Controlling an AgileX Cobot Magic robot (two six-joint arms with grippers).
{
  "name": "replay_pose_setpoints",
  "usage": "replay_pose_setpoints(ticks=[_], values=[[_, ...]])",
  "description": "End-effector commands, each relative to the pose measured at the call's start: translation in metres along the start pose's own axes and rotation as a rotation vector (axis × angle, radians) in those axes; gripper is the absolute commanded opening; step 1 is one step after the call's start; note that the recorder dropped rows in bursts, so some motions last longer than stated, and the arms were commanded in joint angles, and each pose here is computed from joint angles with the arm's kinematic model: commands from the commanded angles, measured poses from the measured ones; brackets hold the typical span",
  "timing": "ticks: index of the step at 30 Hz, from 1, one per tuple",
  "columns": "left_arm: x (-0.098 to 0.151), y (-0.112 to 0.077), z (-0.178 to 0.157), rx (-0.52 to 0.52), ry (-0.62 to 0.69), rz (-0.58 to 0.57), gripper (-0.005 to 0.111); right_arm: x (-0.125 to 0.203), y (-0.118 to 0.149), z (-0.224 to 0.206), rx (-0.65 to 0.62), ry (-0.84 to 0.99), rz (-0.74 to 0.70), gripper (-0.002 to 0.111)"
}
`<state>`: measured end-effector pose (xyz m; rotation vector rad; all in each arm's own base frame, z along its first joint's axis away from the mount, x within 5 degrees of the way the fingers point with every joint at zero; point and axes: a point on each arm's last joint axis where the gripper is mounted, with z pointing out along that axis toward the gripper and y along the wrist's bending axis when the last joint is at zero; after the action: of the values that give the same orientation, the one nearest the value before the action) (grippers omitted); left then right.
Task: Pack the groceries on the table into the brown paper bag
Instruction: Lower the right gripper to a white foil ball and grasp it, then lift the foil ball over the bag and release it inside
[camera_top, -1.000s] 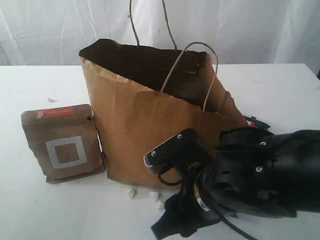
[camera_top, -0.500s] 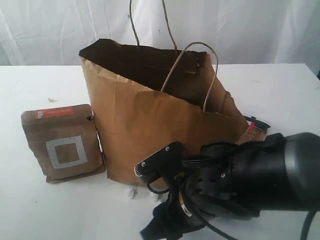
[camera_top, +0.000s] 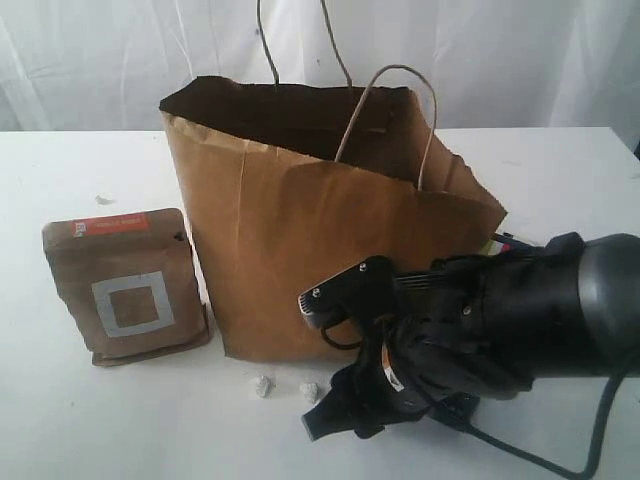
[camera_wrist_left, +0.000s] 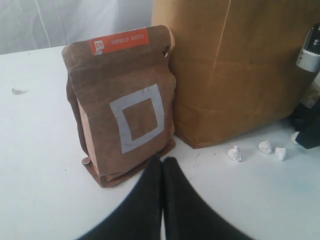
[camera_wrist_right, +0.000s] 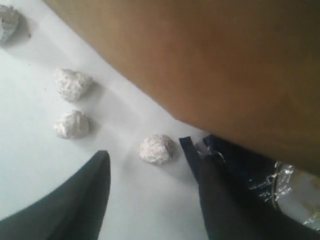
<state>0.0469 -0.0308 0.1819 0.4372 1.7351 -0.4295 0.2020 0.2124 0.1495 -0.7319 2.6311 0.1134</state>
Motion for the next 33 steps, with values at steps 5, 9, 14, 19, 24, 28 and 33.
replay_pose_setpoints(ticks=[5,9,14,19,24,28,33], values=[[0.001,0.000,0.000,-0.004,-0.001,-0.008,0.001,0.000,0.001,0.013,-0.029,-0.011,0.008,0.043],[0.001,0.000,0.000,-0.004,-0.001,-0.008,0.001,0.003,0.002,0.023,-0.028,0.011,-0.008,0.043],[0.001,0.000,0.000,-0.004,-0.001,-0.008,0.001,0.003,-0.004,0.026,-0.017,0.020,-0.007,0.043],[0.001,0.000,0.000,-0.004,-0.001,-0.008,0.001,0.003,-0.004,0.026,-0.012,0.028,-0.008,0.018],[0.001,0.000,0.000,-0.004,-0.001,-0.008,0.001,0.006,0.001,0.010,-0.004,0.043,0.004,0.009],[0.001,0.000,0.000,-0.004,-0.001,-0.008,0.001,0.006,0.014,-0.016,-0.034,-0.001,-0.022,0.009],[0.001,0.000,0.000,-0.004,-0.001,-0.008,0.001,0.011,0.038,-0.077,-0.146,-0.131,-0.067,0.009]])
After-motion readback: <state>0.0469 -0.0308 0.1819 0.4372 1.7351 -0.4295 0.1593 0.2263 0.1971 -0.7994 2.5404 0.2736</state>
